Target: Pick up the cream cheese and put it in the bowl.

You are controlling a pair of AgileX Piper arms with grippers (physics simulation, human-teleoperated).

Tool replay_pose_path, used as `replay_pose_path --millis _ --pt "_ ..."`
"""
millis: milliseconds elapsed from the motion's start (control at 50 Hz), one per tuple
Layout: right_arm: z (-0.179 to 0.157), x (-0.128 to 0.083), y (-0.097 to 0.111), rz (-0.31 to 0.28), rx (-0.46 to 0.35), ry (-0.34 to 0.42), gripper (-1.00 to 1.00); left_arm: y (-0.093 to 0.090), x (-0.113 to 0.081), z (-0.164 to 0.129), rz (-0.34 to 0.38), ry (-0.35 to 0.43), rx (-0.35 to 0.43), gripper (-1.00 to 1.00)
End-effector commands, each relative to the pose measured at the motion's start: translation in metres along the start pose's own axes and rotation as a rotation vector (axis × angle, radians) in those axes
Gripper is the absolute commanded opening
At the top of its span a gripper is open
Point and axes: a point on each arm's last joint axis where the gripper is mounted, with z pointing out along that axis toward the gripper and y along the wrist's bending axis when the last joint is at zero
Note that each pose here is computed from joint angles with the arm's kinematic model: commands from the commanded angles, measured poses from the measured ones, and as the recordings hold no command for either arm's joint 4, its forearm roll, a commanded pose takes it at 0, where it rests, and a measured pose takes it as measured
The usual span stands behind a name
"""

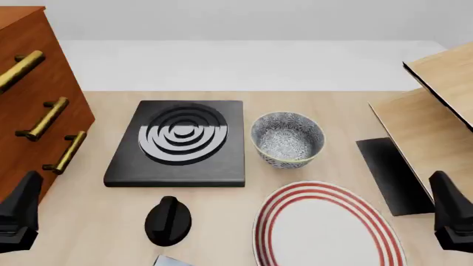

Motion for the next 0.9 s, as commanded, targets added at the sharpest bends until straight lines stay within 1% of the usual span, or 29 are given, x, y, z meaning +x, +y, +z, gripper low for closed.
replay_pose_path --millis 20,40,60,80,100,120,140,160,340,380,420,500,520,540,560,620,640,660,680,720,760,780,800,820,840,860,880,900 --pt "0.005 0.001 0.000 -0.029 0.006 0.026 1.00 0.001 0.000 0.000 0.014 -0.001 -0.011 1.00" --pt "0.004 0.000 -0.001 -0.052 0.013 0.017 1.00 0.001 -0.001 0.000 0.009 -0.002 -0.013 1.00" --pt "0.003 0.001 -0.001 -0.052 0.013 0.017 1.00 0.001 -0.001 0.000 0.009 -0.002 -0.013 1.00" --pt "0.000 0.000 -0.001 -0.048 0.016 0.000 1.00 0.001 -0.001 0.000 0.002 -0.001 -0.020 1.00" --pt "0.000 0.001 0.000 -0.029 -0.007 0.009 1.00 0.001 0.000 0.000 0.000 -0.004 -0.023 1.00" --pt "0.000 0.001 0.000 -0.033 -0.008 0.010 1.00 0.001 0.000 0.000 -0.005 -0.001 -0.022 1.00" --pt "0.000 0.001 0.000 -0.038 -0.006 0.008 1.00 0.000 0.000 0.001 -0.008 0.002 -0.005 1.00" --pt "0.000 0.001 0.001 -0.041 -0.009 0.010 1.00 0.000 0.000 0.000 0.001 -0.002 -0.003 1.00" --pt "0.001 0.000 0.001 -0.043 -0.011 0.006 1.00 0.000 0.001 0.002 -0.002 0.013 -0.006 1.00" --pt "0.001 0.000 0.001 -0.047 -0.025 0.007 1.00 0.000 0.001 0.002 -0.006 0.014 -0.004 1.00" --pt "0.001 0.001 0.003 -0.060 -0.057 0.009 1.00 0.000 0.001 0.002 -0.002 0.013 -0.004 1.00" --pt "0.000 0.001 0.004 -0.063 -0.070 0.009 1.00 0.000 0.000 0.002 0.011 0.011 -0.001 1.00" --pt "0.000 0.002 0.005 -0.059 -0.087 0.022 1.00 0.000 0.000 0.002 0.002 0.010 -0.005 1.00" --pt "0.001 0.003 0.006 -0.067 -0.101 0.029 1.00 0.000 0.001 0.002 -0.001 0.011 -0.004 1.00" --pt "0.000 0.002 0.006 -0.066 -0.105 0.024 1.00 0.000 0.001 0.002 0.000 0.010 0.000 1.00" --pt "0.004 0.004 0.008 -0.086 -0.138 0.055 1.00 0.000 0.000 0.001 0.011 0.005 0.009 1.00" --pt "0.004 0.003 0.009 -0.089 -0.147 0.043 1.00 0.000 0.000 0.001 0.012 0.004 0.008 1.00" --pt "0.006 0.003 0.010 -0.091 -0.155 0.050 1.00 0.000 0.000 0.001 0.011 0.003 0.007 1.00" --pt "0.014 0.005 0.012 -0.084 -0.173 0.079 1.00 0.000 0.000 0.001 0.009 0.002 0.007 1.00" --pt "0.018 0.004 0.014 -0.068 -0.194 0.083 1.00 0.000 0.000 0.001 0.009 0.002 0.005 1.00" --pt "0.025 0.004 0.020 -0.049 -0.244 0.121 1.00 0.000 0.000 0.001 0.005 0.002 0.002 1.00" --pt "0.028 0.004 0.022 -0.055 -0.257 0.131 1.00 0.000 -0.001 0.001 0.000 0.000 0.007 1.00" --pt "0.029 0.005 0.023 -0.069 -0.269 0.132 1.00 -0.001 -0.002 0.000 -0.002 -0.002 0.011 1.00" --pt "0.029 0.005 0.024 -0.070 -0.277 0.128 1.00 -0.001 -0.002 0.000 -0.006 -0.005 0.018 1.00" --pt "0.035 0.007 0.027 -0.071 -0.291 0.154 1.00 -0.001 -0.004 0.000 -0.025 -0.011 0.024 1.00" --pt "0.037 0.008 0.029 -0.074 -0.305 0.158 1.00 -0.001 -0.006 0.000 -0.044 -0.012 0.027 1.00" --pt "0.035 0.006 0.031 -0.082 -0.330 0.145 1.00 -0.001 -0.006 0.000 -0.029 -0.013 0.025 1.00" --pt "0.038 0.007 0.032 -0.087 -0.336 0.159 1.00 -0.001 -0.006 0.000 -0.019 -0.015 0.021 1.00"
